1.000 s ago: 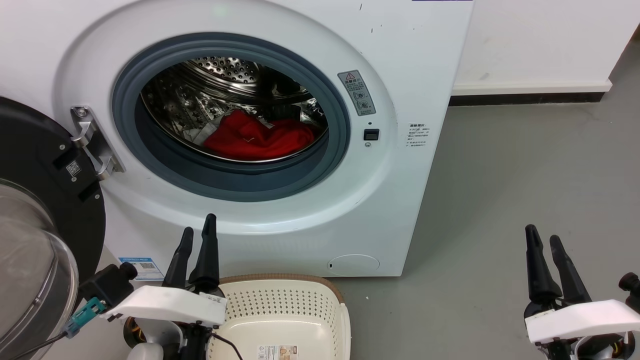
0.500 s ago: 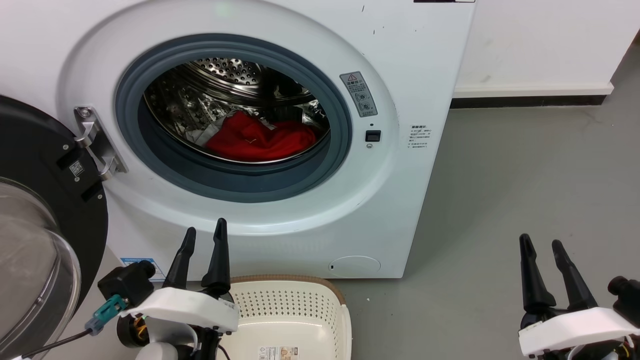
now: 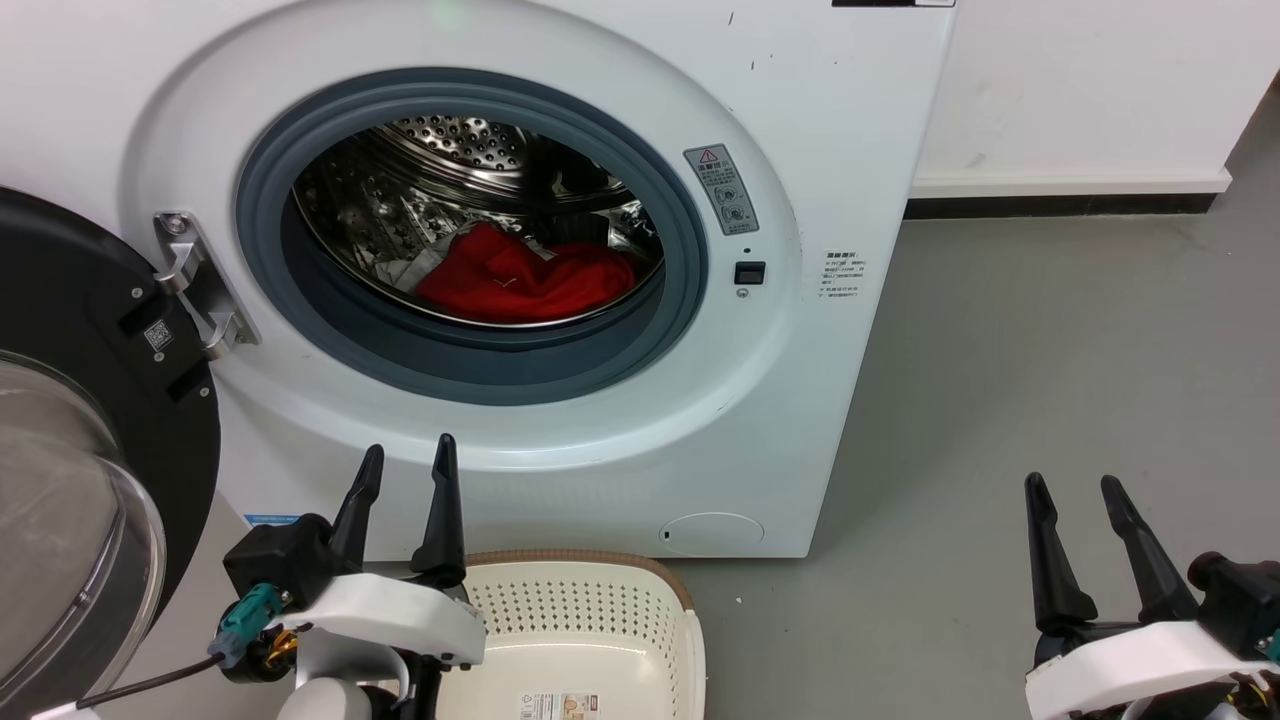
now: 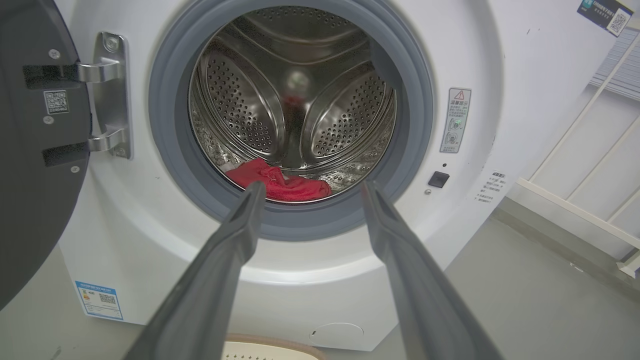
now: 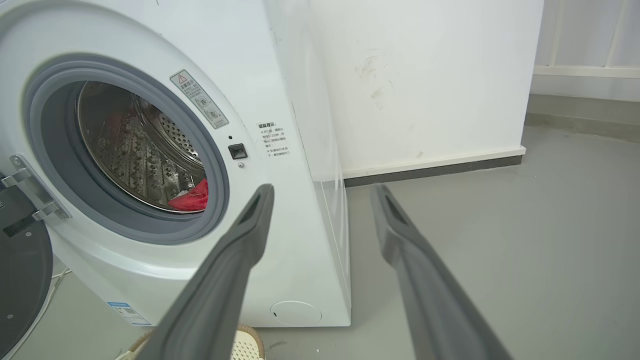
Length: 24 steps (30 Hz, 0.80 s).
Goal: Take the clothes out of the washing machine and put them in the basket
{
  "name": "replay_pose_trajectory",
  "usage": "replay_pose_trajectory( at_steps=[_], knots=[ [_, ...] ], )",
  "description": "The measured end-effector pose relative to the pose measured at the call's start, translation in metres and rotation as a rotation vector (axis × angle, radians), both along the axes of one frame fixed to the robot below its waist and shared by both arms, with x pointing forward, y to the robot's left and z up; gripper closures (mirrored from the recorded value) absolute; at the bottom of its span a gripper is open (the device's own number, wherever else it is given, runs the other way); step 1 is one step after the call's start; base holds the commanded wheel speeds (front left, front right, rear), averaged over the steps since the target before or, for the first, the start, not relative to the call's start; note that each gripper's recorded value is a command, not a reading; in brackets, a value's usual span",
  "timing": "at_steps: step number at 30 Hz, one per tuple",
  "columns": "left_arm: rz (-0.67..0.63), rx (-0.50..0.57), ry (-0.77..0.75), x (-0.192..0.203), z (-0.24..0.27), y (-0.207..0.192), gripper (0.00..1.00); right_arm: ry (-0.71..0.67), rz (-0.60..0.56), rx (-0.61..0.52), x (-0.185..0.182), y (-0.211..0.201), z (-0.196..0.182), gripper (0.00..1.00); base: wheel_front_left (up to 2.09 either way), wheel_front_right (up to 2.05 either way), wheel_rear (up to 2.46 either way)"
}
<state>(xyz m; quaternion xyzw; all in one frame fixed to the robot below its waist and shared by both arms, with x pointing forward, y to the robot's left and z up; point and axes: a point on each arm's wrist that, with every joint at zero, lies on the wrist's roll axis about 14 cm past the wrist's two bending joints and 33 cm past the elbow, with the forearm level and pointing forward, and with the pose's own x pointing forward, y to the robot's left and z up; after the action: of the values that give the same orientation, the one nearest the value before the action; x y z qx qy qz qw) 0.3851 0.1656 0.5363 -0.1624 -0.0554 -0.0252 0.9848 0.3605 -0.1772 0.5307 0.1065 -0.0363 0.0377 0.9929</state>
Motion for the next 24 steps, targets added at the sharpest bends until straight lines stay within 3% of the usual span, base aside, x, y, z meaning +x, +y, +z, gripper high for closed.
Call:
replay_pose_trajectory(
  at_steps=[24],
  knots=[
    [0.009, 0.238, -0.025, -0.0030, -0.0029, -0.0024, 0.00, -0.005, 0.015, -0.223, -0.0034, 0.0055, -0.0003, 0.00, 0.00, 0.00, 0.00]
  ],
)
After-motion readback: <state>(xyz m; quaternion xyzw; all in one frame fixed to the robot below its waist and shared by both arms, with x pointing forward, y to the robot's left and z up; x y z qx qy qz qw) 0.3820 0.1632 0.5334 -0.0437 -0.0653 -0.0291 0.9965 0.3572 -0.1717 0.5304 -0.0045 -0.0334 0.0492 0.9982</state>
